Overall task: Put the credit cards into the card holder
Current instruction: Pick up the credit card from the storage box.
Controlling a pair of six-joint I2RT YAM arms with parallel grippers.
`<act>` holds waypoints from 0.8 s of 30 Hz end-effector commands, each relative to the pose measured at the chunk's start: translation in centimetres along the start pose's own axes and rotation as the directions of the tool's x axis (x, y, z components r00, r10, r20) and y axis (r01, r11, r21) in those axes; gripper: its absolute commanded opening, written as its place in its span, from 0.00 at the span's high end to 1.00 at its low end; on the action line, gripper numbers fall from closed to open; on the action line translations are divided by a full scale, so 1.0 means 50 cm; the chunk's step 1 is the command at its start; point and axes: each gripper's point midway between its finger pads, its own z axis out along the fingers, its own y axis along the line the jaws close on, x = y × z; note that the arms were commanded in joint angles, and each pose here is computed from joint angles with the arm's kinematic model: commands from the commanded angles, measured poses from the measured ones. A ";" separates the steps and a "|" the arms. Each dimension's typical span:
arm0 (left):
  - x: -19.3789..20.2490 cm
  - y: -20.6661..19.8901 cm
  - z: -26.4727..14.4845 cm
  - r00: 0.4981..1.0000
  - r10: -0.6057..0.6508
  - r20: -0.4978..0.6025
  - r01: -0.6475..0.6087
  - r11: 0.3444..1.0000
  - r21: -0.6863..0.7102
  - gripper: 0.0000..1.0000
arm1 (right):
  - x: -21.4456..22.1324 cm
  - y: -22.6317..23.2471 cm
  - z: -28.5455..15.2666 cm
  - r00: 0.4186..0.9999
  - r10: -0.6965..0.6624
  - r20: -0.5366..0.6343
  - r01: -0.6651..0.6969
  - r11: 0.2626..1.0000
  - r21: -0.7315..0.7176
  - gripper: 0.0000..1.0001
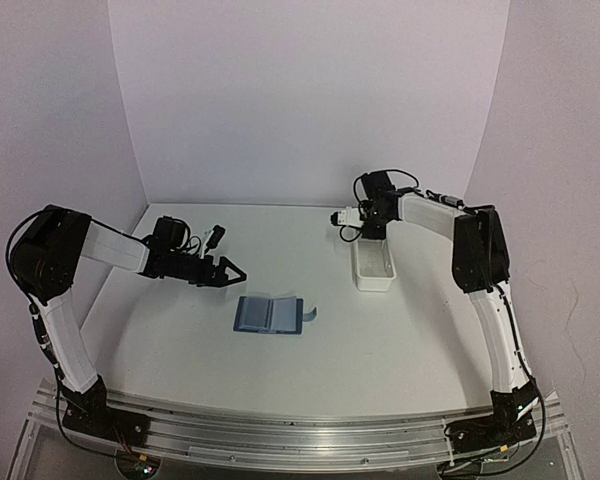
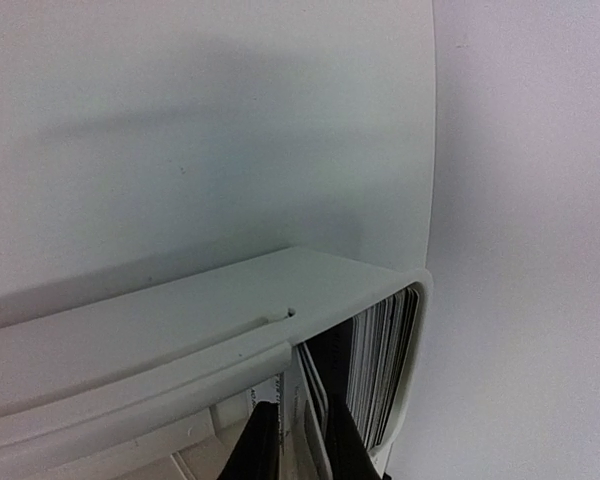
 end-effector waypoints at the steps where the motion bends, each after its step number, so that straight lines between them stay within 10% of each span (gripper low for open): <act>1: -0.030 -0.016 -0.015 0.999 0.037 0.035 -0.038 0.999 0.009 0.04 | -0.011 -0.016 -0.025 1.000 -0.024 -0.007 0.024 0.999 0.033 0.83; 24: -0.024 -0.017 -0.017 0.999 0.031 0.032 -0.031 0.999 0.010 0.04 | -0.013 -0.080 -0.084 1.000 0.017 0.007 -0.018 0.993 0.113 0.82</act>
